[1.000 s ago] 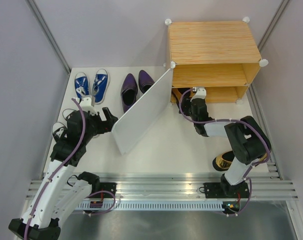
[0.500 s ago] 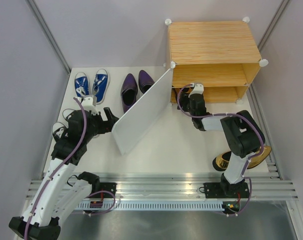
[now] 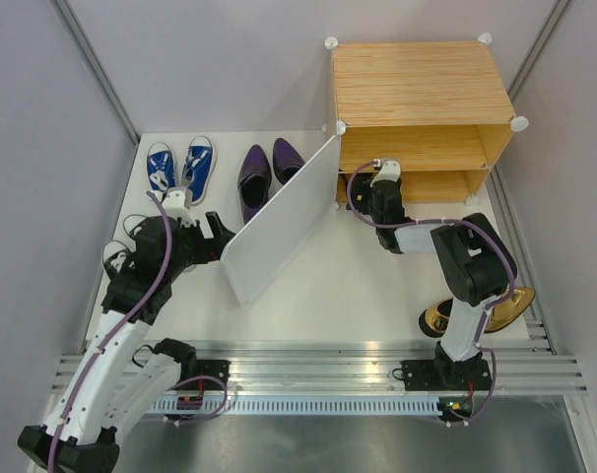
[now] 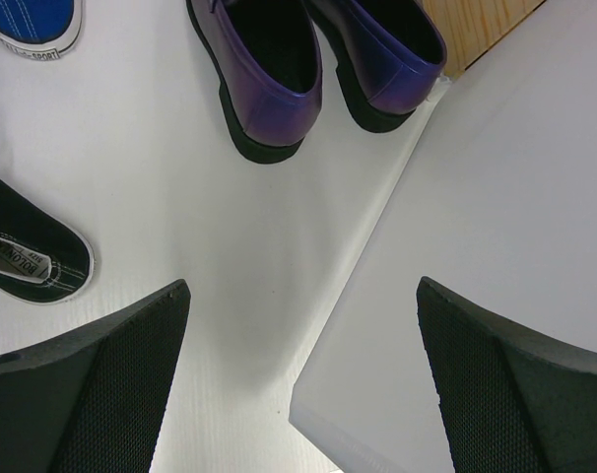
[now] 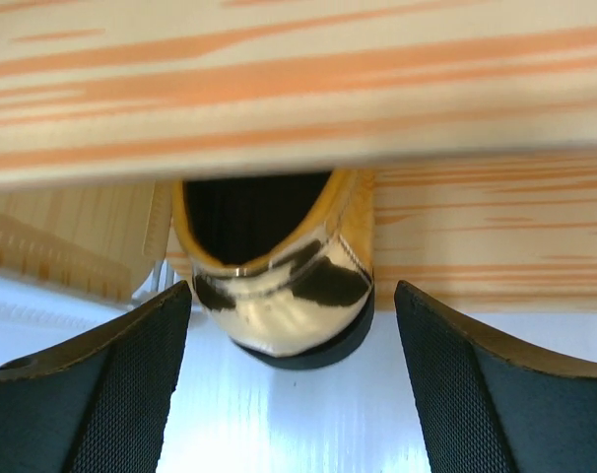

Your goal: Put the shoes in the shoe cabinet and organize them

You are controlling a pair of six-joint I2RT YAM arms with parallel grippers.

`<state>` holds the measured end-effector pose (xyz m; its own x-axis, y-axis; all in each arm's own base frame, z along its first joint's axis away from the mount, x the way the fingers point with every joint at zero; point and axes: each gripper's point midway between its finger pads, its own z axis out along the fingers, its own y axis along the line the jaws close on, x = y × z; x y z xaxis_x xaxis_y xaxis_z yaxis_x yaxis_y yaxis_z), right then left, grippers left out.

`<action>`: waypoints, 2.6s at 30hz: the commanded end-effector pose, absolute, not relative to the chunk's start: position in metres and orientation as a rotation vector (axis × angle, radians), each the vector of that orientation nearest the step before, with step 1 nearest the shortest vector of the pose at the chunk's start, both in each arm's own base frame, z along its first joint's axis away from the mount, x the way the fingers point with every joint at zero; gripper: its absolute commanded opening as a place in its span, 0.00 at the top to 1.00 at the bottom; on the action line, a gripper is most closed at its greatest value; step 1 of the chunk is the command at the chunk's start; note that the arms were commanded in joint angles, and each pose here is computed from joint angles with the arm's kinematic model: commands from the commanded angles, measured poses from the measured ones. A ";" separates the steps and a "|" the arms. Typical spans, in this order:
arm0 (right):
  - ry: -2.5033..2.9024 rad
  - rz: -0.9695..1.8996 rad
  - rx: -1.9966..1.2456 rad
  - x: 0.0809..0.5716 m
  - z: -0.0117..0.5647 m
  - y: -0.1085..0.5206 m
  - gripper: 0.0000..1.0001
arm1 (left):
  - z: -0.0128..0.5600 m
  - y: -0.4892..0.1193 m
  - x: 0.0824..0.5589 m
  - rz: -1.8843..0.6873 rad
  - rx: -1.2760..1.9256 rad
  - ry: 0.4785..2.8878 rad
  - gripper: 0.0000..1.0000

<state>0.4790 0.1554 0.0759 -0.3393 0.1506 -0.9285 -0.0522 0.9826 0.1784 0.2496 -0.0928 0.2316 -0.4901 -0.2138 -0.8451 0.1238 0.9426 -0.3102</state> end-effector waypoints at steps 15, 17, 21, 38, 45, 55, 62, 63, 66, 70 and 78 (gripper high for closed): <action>1.817 0.315 0.042 0.518 0.093 0.169 0.30 | 0.240 -0.103 0.254 -0.446 -0.013 2.014 0.02; 1.820 0.338 0.035 0.520 0.092 0.173 0.35 | 0.240 -0.103 0.254 -0.447 -0.013 2.013 0.02; 1.813 0.369 0.031 0.526 0.090 0.180 0.44 | 0.240 -0.104 0.254 -0.452 -0.009 2.017 0.02; 1.736 0.553 0.060 0.525 0.104 0.203 0.57 | 0.238 -0.107 0.254 -0.470 0.004 2.025 0.02; 1.742 0.552 0.073 0.526 0.099 0.204 0.32 | 0.239 -0.109 0.253 -0.479 0.010 2.024 0.02; 1.737 0.544 0.092 0.515 0.106 0.199 0.11 | 0.240 -0.110 0.252 -0.489 0.018 2.021 0.02; 1.761 0.545 0.108 0.509 0.100 0.198 0.13 | 0.242 -0.110 0.252 -0.491 0.019 2.016 0.02; 1.770 0.543 0.112 0.508 0.095 0.198 0.14 | 0.242 -0.110 0.251 -0.490 0.018 2.013 0.02; 1.783 0.523 0.124 0.509 0.087 0.198 0.14 | 0.242 -0.110 0.252 -0.491 0.019 2.015 0.02; 1.783 0.496 0.139 0.513 0.083 0.195 0.19 | 0.241 -0.110 0.252 -0.493 0.020 2.016 0.02; 1.740 0.468 0.175 0.524 0.096 0.190 0.33 | 0.241 -0.111 0.252 -0.494 0.021 2.016 0.02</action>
<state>0.5154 0.1811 0.0828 -0.2662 0.3362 -0.9034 -0.1184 0.9187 0.3768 0.2468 -0.1064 0.2263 -0.5329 -0.1993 -0.8224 0.1788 0.9234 -0.3396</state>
